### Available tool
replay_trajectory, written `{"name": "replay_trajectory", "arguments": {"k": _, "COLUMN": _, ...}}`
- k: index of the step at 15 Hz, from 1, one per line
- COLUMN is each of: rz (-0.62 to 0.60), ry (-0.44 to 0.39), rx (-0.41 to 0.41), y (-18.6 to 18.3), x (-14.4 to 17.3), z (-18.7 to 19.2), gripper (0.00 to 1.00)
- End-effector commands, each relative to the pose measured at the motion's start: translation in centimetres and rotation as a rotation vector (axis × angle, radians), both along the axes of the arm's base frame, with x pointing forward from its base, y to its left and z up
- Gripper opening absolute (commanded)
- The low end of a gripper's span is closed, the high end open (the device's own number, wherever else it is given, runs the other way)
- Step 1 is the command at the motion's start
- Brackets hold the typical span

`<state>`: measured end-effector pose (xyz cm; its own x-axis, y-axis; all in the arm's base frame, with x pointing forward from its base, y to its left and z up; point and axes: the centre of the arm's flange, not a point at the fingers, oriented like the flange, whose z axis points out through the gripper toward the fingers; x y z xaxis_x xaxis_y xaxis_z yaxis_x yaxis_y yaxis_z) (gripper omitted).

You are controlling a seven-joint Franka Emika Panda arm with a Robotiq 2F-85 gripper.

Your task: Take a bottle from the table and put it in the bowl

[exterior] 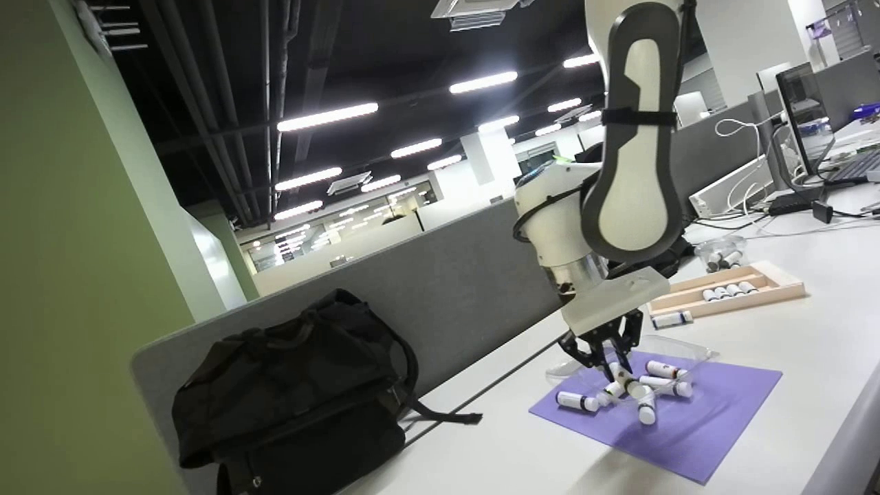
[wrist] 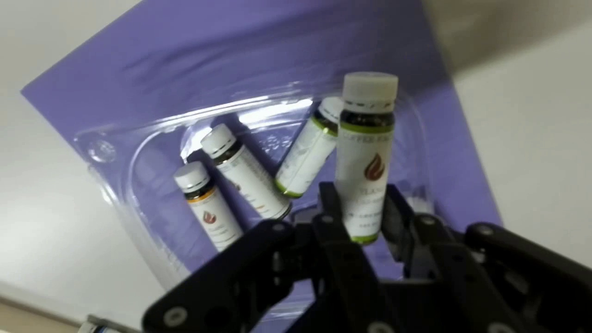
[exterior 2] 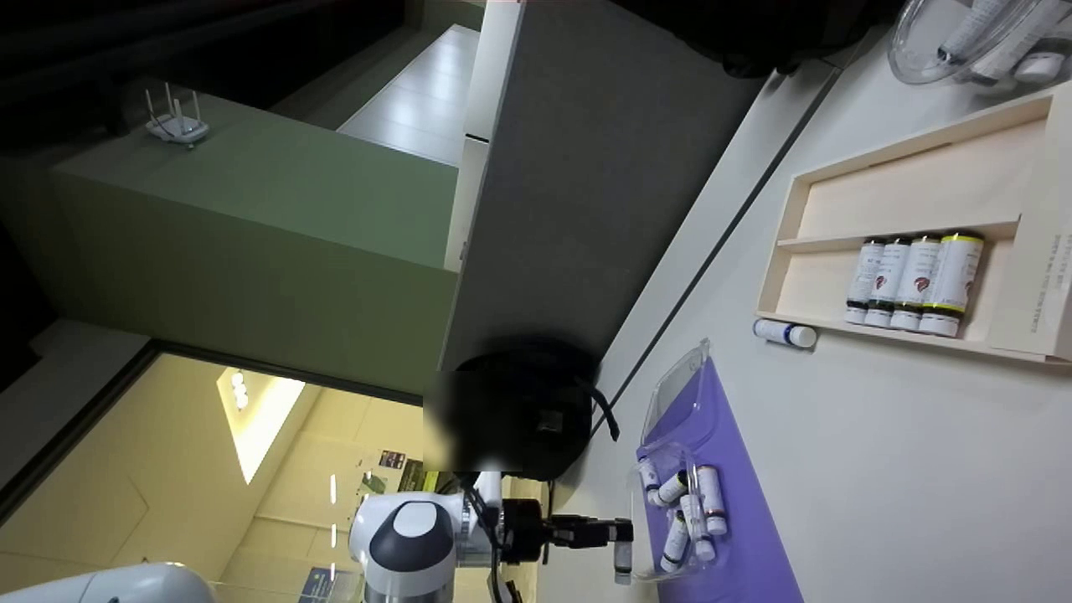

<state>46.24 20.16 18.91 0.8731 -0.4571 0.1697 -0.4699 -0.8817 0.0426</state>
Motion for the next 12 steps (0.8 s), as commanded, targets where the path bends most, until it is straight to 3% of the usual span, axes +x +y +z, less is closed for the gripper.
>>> {"name": "replay_trajectory", "arguments": {"k": 1, "rz": -0.084, "ry": -0.104, "rx": -0.058, "y": -2.3, "x": -3.4, "z": 1.2, "gripper": 0.07}}
{"name": "replay_trajectory", "arguments": {"k": 3, "rz": -0.115, "ry": -0.133, "rx": -0.087, "y": -3.2, "x": -3.7, "z": 1.4, "gripper": 0.07}}
{"name": "replay_trajectory", "arguments": {"k": 4, "rz": -0.129, "ry": -0.143, "rx": -0.101, "y": -3.4, "x": -3.9, "z": 1.5, "gripper": 0.52}}
{"name": "replay_trajectory", "arguments": {"k": 5, "rz": -0.140, "ry": -0.152, "rx": -0.114, "y": -3.6, "x": -4.0, "z": 1.6, "gripper": 0.53}}
{"name": "replay_trajectory", "arguments": {"k": 9, "rz": -0.171, "ry": -0.139, "rx": -0.133, "y": -3.7, "x": -4.8, "z": 1.8, "gripper": 0.80}}
{"name": "replay_trajectory", "arguments": {"k": 10, "rz": -0.129, "ry": -0.135, "rx": -0.128, "y": -3.5, "x": -2.9, "z": 0.9, "gripper": 0.61}}
{"name": "replay_trajectory", "arguments": {"k": 12, "rz": -0.136, "ry": -0.130, "rx": -0.133, "y": -3.4, "x": -3.4, "z": 0.8, "gripper": 0.75}}
